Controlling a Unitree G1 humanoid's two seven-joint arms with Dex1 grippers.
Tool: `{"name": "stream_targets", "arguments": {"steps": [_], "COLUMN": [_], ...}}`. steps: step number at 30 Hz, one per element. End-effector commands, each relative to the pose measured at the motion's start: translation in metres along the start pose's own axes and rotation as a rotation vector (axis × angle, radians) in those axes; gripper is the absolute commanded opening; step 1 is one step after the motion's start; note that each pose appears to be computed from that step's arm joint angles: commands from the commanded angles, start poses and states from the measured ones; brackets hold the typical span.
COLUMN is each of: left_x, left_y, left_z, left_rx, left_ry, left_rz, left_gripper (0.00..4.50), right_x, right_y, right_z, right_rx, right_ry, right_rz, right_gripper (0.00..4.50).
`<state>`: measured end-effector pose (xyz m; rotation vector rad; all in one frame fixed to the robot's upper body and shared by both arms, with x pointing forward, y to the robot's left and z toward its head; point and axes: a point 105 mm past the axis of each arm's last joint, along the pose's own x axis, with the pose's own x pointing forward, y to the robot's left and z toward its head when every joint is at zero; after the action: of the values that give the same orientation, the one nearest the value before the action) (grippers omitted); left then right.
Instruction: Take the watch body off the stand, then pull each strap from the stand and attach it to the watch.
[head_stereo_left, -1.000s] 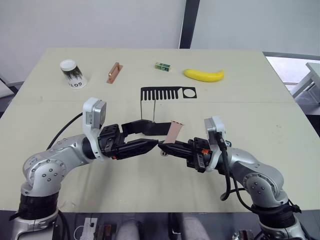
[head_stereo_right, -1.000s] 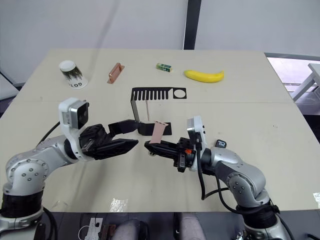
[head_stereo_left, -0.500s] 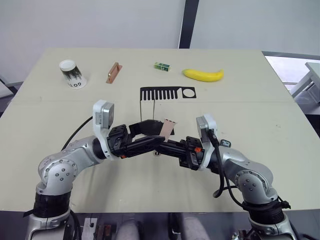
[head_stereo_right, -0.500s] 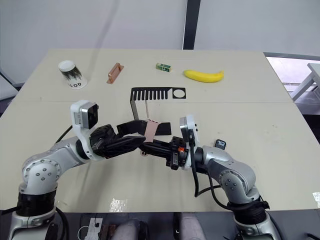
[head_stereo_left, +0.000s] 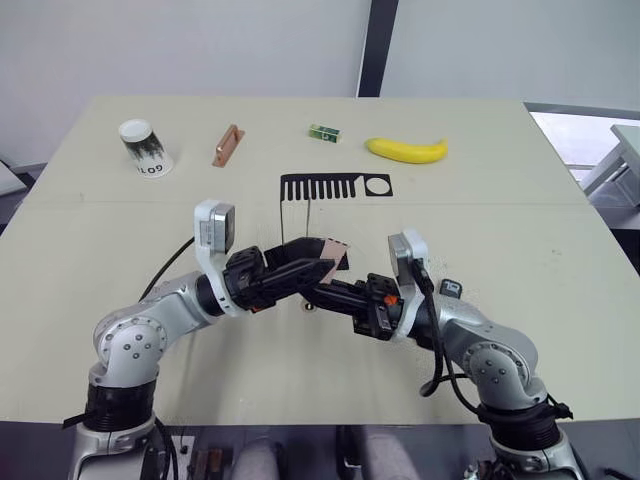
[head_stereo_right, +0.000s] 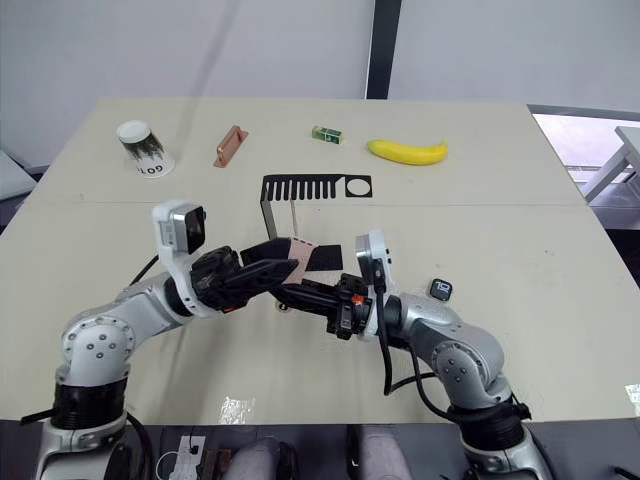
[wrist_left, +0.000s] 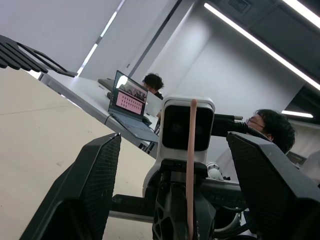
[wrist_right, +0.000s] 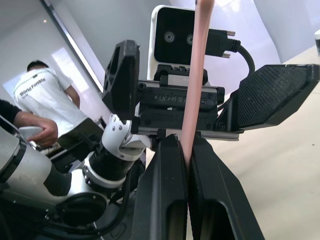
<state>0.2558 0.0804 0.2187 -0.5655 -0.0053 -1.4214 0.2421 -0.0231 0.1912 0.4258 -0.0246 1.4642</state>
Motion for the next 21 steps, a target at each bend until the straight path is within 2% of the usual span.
{"name": "stream_targets", "arguments": {"steps": [1, 7, 9, 11, 21], "left_x": [0.0043, 0.0055, 0.0054, 0.0054, 0.0062], "left_y": [-0.0027, -0.0038, -0.0038, -0.0036, -0.0047], "left_z": [0.0006, -0.0027, -0.0031, -0.0029, -0.0014], "left_rx": [0.001, -0.015, -0.017, -0.014, -0.019], "left_ry": [0.000, 0.017, 0.021, 0.022, 0.010], "left_rz": [-0.017, -0.024, -0.024, -0.023, -0.031], "left_gripper": [3.67, 3.67, 3.13, 2.36, 2.36], "right_x": [0.0020, 0.0038, 0.0040, 0.0040, 0.0028], "right_y": [0.0033, 0.0046, 0.0046, 0.0047, 0.0063], "right_z": [-0.0006, -0.0027, -0.0026, -0.0026, -0.0045], "right_rx": [0.003, 0.008, 0.007, 0.006, 0.011], "right_ry": [-0.019, -0.023, -0.024, -0.024, -0.013], "right_rz": [0.006, 0.010, 0.011, 0.012, 0.016], "right_gripper": [0.00, 0.00, 0.00, 0.00, 0.00]}}
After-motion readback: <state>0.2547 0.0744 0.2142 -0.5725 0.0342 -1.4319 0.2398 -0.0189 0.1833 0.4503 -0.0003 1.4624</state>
